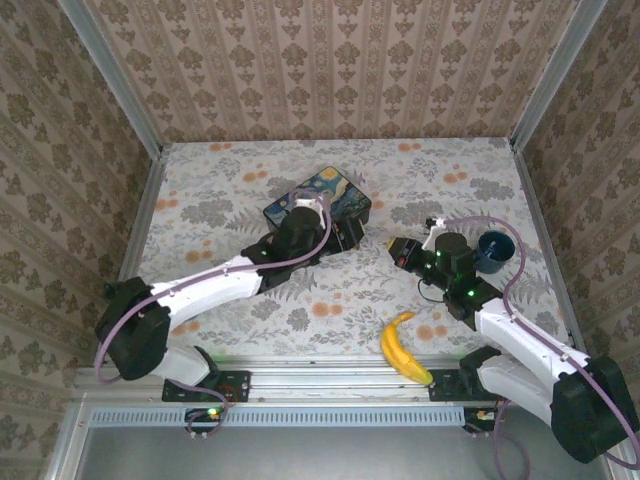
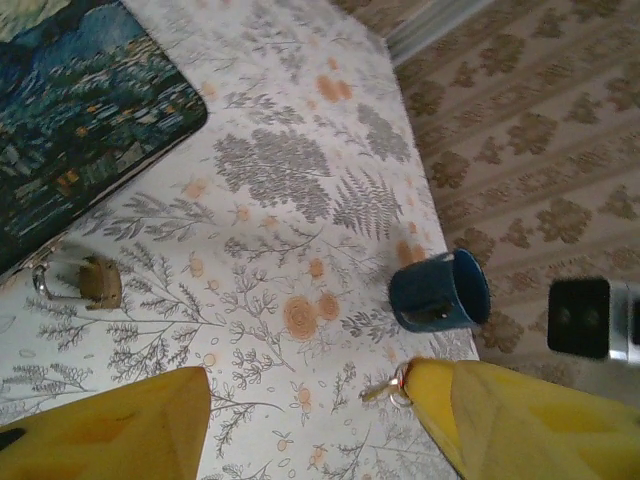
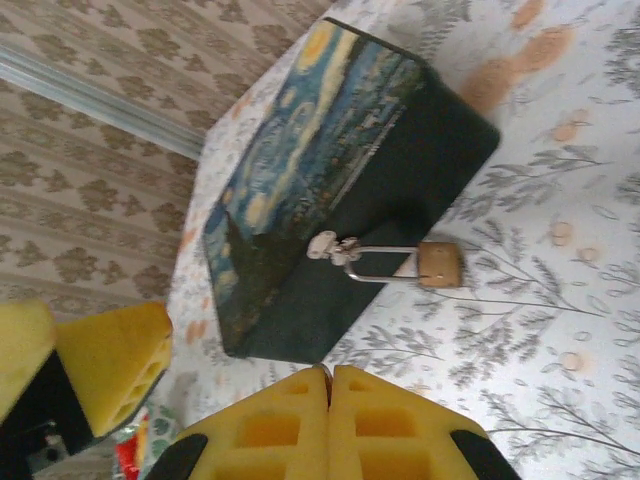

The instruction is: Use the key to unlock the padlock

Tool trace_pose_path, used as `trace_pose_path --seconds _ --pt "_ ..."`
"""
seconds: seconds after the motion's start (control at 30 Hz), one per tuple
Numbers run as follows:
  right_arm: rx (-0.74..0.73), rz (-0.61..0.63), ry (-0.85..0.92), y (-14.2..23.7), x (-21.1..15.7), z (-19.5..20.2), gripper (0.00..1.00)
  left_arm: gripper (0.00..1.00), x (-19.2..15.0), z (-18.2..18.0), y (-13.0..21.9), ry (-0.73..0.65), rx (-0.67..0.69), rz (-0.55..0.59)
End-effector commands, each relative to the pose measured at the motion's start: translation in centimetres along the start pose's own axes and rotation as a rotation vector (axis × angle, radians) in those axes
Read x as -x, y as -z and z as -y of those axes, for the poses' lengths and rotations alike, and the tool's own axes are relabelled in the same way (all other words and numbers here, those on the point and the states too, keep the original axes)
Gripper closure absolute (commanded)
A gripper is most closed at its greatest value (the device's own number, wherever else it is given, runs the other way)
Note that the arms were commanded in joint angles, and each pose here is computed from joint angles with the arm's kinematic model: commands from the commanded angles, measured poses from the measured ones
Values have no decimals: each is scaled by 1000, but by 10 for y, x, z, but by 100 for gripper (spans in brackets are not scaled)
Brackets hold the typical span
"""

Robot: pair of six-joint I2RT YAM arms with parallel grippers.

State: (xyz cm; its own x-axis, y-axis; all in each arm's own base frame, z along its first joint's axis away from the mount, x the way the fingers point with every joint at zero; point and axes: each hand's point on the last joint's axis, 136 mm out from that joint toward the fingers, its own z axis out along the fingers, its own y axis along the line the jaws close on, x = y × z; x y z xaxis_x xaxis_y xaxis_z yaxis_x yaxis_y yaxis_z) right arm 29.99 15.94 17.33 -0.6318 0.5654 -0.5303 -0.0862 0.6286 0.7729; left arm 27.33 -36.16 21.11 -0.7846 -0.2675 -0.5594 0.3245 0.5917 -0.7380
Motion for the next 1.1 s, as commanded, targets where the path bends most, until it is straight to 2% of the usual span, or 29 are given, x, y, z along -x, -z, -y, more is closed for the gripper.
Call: trace_pose_path --seconds 0.0,0.3,0.43,0.57,0.73,0.87,1.03,1.07 --pt "134 8 -48 4 12 -35 100 39 -3 18 3 -168 -142 6" --pt "281 -13 -148 5 16 -64 100 45 -16 51 1 -231 -349 -56" --pt "301 -20 -162 6 16 -67 100 57 -15 56 -3 -193 -411 -56" --pt "311 -27 -166 7 16 -70 100 61 -14 56 -7 -149 -447 -52" --pt "314 -29 -173 7 15 -70 100 78 -9 57 -9 -98 -495 -42" --pt "313 -25 -179 7 15 -69 100 84 -8 53 -10 -62 -516 -39" --pt "323 -21 -183 7 16 -70 100 100 -10 49 -11 -43 -523 -45" --pt "325 -26 -180 7 16 -71 100 100 -10 49 -11 -45 -527 -47"
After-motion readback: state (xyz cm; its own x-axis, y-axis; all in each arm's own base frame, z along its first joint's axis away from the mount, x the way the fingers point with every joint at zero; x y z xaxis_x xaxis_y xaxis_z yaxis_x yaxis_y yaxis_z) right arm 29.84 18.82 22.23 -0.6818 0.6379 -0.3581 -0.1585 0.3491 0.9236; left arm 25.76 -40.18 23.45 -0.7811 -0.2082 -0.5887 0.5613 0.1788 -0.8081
